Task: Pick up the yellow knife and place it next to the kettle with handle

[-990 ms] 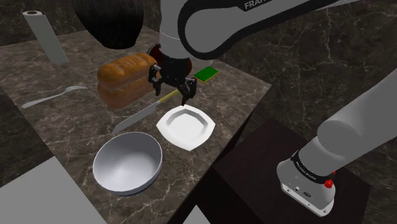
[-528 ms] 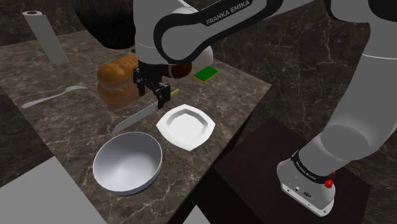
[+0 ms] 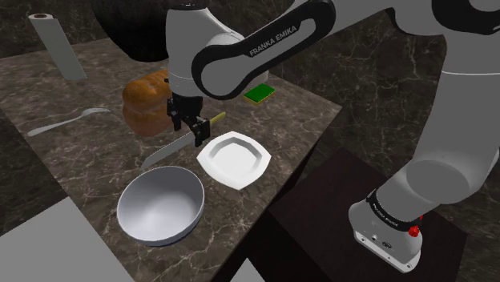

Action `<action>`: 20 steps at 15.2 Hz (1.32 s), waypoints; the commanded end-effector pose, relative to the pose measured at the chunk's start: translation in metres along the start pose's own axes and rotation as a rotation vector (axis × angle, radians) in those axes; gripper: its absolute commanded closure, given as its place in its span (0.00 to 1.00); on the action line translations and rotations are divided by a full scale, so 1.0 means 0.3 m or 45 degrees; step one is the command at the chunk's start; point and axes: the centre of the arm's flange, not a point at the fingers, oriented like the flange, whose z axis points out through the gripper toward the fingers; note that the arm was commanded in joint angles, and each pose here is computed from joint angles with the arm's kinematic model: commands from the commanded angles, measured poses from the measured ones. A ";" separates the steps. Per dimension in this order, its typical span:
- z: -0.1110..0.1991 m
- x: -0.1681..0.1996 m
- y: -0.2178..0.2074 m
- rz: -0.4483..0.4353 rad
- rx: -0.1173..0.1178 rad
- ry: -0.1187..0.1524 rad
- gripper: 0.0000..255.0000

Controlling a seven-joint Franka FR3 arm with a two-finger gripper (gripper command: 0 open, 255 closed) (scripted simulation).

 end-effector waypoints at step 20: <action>-0.037 -0.008 0.001 0.000 0.000 0.000 1.00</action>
